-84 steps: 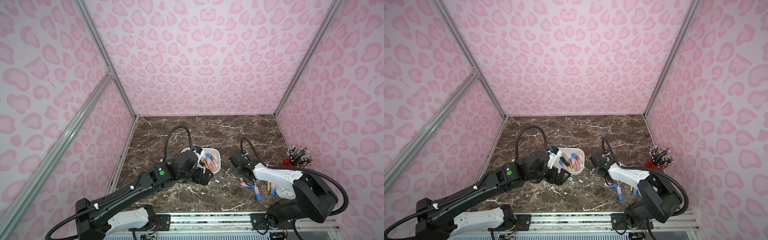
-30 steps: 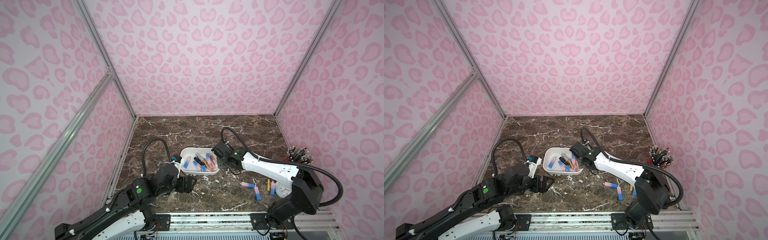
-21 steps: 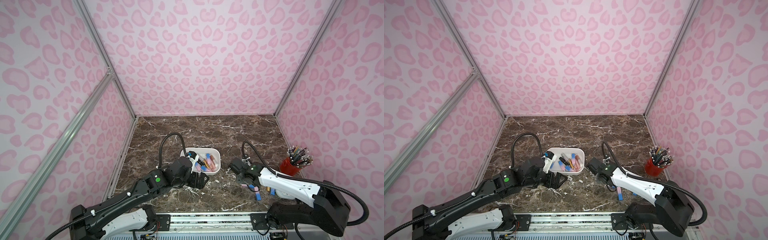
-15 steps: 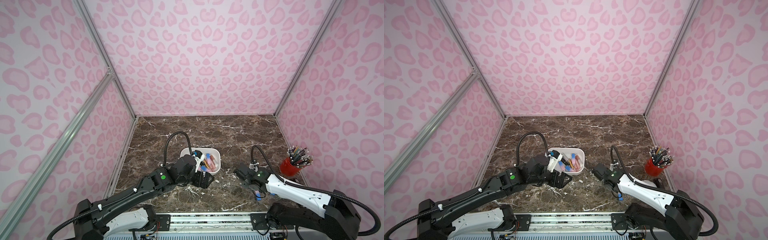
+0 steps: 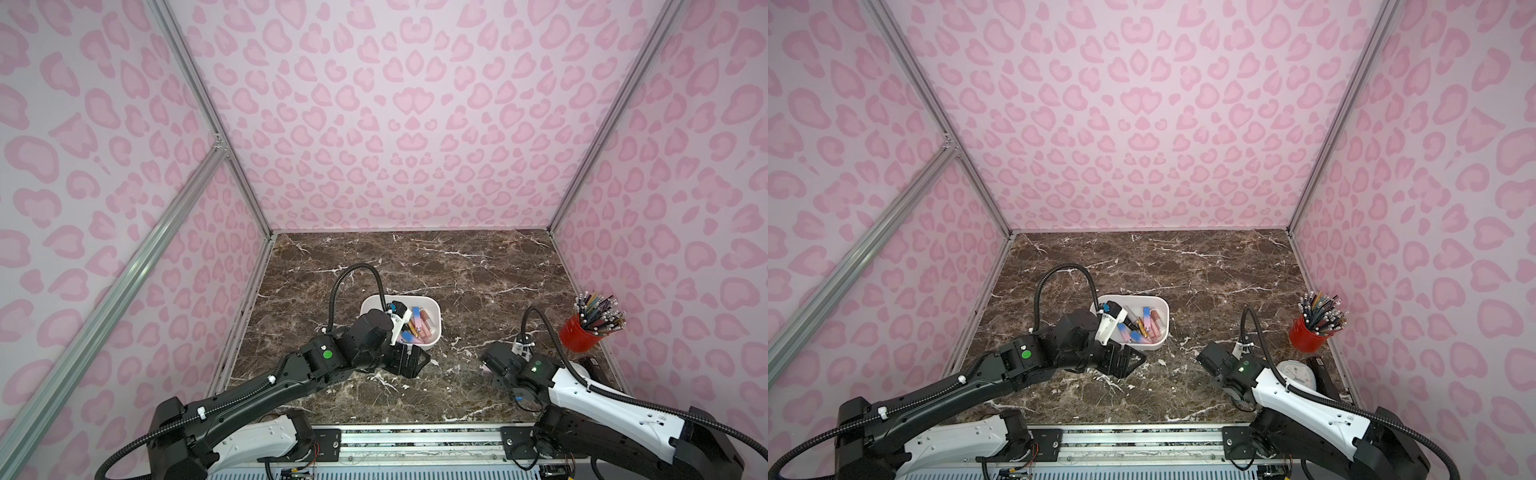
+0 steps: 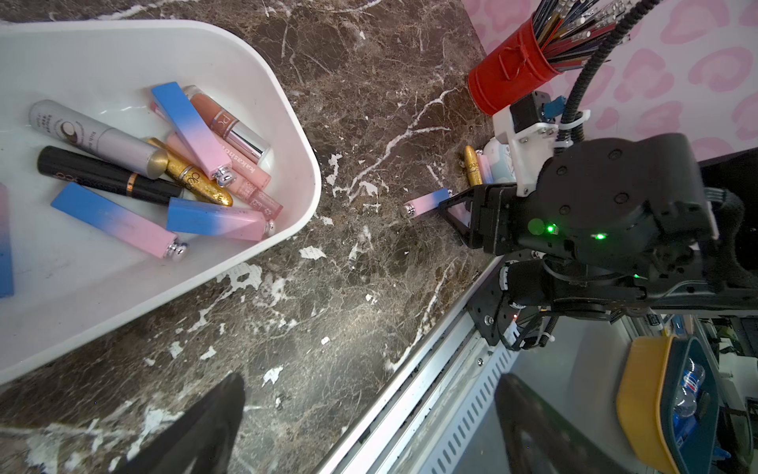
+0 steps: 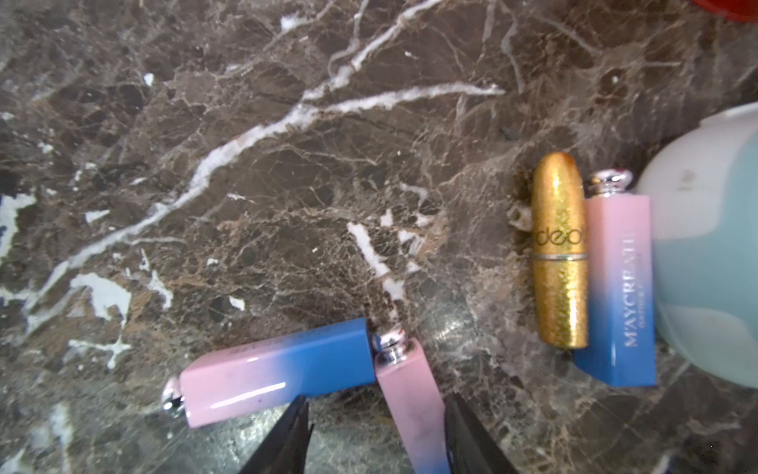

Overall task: Put the lipstick into the storage box
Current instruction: Pick up the lipstick at the center of the board.

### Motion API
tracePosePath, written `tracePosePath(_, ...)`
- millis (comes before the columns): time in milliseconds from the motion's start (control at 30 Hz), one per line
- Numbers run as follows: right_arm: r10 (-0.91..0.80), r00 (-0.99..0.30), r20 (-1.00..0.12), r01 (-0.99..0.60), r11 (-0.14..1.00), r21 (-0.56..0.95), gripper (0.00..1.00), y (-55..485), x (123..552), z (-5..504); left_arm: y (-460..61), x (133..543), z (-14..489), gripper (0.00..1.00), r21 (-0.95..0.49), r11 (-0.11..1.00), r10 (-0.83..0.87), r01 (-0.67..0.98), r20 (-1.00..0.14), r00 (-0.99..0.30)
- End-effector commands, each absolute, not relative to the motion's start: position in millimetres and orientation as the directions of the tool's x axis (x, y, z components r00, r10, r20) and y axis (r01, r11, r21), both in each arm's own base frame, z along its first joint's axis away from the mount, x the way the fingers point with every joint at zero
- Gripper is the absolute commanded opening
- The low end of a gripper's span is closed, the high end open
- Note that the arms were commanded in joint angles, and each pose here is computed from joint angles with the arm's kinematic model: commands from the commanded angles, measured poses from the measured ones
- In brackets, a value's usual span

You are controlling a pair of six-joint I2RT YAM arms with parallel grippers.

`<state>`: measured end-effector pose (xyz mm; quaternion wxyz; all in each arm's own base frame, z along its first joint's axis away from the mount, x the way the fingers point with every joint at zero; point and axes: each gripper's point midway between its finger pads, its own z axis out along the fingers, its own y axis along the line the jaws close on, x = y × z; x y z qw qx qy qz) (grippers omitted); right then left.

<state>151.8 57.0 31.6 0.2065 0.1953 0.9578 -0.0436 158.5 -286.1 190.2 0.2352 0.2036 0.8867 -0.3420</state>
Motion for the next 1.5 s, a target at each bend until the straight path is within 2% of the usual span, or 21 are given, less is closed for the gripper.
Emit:
tracePosePath(0,0.376,-0.829,-0.413,0.405,0.914,0.018,0.56,58,152,31,-292,161,197,0.98,-0.519,0.661,0.193,0.542,-0.58,-0.791)
tracePosePath(667,0.305,-0.88,-0.365,0.317,0.948,0.028,0.54,99,178,30,-273,159,195,0.98,-0.502,0.691,0.161,0.52,-0.594,-0.788)
tracePosePath(867,0.277,-0.894,-0.352,0.29,0.957,0.019,0.5,111,185,28,-268,159,194,0.98,-0.495,0.701,0.157,0.514,-0.596,-0.787)
tracePosePath(1367,0.253,-0.911,-0.327,0.267,0.964,0.0,0.42,116,169,18,-267,159,194,0.98,-0.494,0.704,0.151,0.511,-0.598,-0.787)
tracePosePath(1467,0.237,-0.915,-0.327,0.256,0.967,-0.016,0.34,119,170,18,-265,159,195,0.98,-0.494,0.705,0.147,0.509,-0.6,-0.786)
